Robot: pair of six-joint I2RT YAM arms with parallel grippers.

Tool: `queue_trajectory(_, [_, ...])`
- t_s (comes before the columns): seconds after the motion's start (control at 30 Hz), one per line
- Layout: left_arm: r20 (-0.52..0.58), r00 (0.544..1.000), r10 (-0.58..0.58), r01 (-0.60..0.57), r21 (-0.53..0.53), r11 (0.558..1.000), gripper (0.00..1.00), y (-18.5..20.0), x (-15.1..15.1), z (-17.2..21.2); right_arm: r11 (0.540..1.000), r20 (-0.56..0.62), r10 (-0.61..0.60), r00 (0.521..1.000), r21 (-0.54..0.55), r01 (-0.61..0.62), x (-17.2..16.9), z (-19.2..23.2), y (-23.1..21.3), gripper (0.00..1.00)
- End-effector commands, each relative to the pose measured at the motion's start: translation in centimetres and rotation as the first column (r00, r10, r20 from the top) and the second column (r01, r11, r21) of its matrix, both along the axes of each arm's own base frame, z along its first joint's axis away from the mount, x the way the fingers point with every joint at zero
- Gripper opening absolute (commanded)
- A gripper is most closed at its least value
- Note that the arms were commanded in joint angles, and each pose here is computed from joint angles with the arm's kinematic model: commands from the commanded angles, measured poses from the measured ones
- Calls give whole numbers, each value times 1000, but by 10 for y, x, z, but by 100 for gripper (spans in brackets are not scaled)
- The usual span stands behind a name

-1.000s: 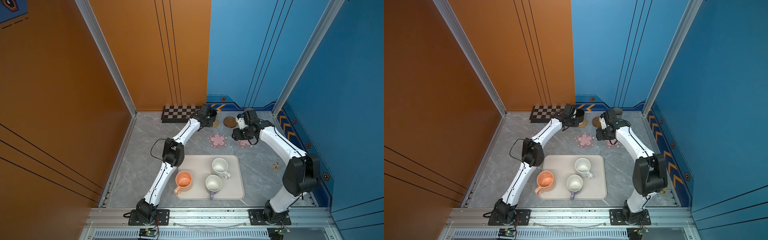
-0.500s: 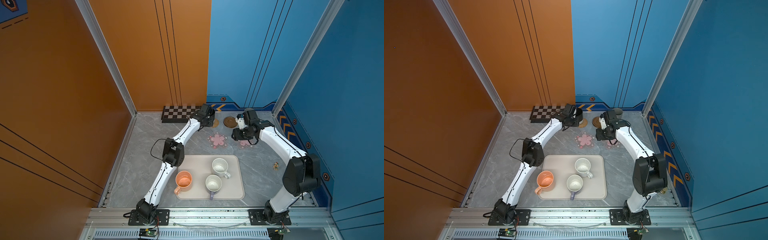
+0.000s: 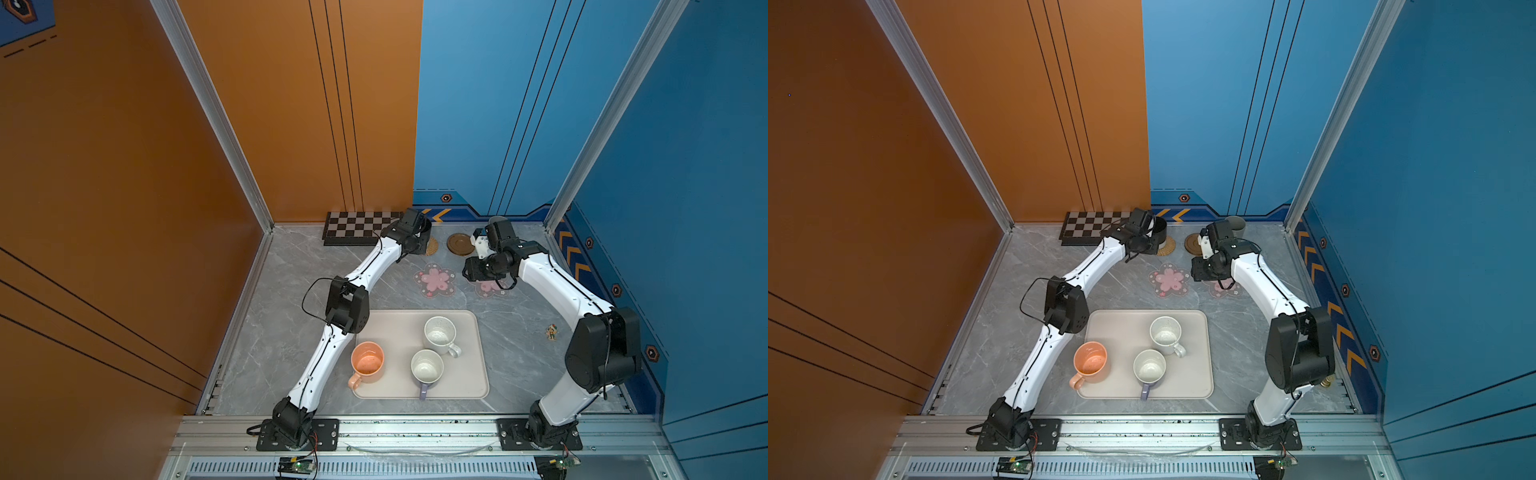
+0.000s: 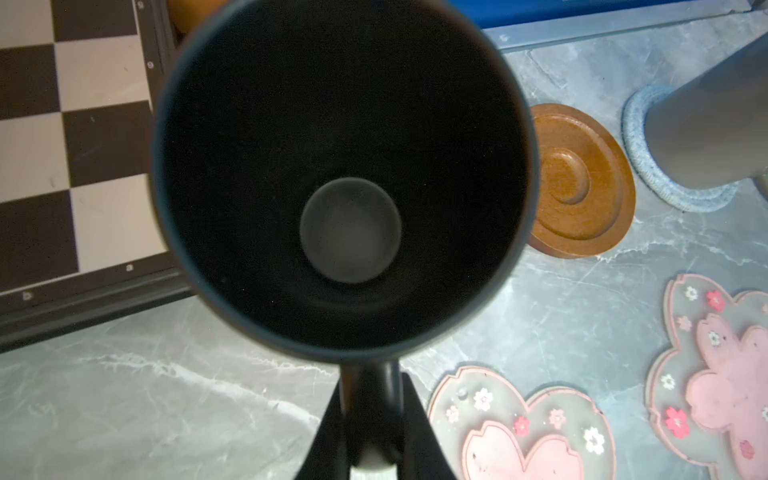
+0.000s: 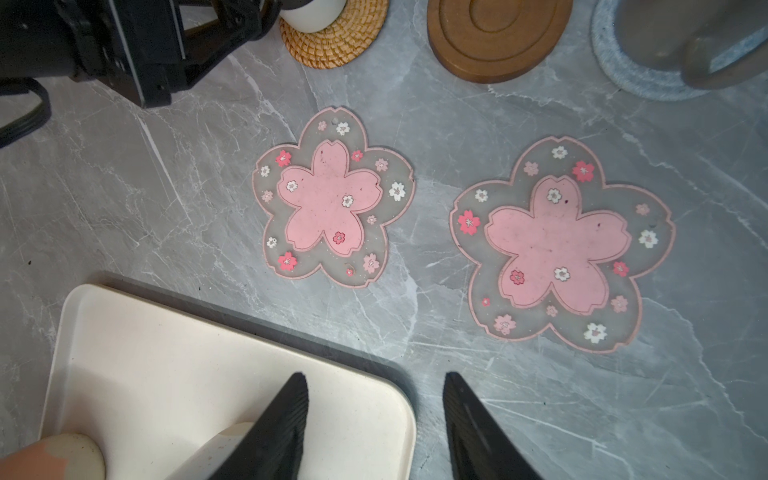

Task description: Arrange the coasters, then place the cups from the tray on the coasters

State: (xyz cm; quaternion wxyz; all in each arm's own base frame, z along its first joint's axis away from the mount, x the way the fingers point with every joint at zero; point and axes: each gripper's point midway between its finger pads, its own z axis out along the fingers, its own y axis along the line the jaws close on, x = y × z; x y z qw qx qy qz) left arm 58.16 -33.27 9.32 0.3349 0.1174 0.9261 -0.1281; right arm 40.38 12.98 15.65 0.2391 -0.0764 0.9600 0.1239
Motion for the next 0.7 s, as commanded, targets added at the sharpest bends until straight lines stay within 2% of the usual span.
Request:
queue_trajectory(0.0, [172,982,-74,75,-2,997,8,-21,-4,79,1000,-1,-7,1000,27,7,-3,0,0,55])
queue_trajectory(0.3, [273,960,-67,46,86,995,7,-28,-10,106,1000,4,-8,1000,30,8,-3,0,0,55])
queue_trajectory(0.47, [305,951,-45,21,80,997,7,-29,-7,114,999,6,-7,1000,33,7,-4,1,0,55])
queue_trajectory(0.67, [296,955,30,-40,29,999,7,-21,5,104,999,7,-9,1000,35,9,-5,1,0,55])
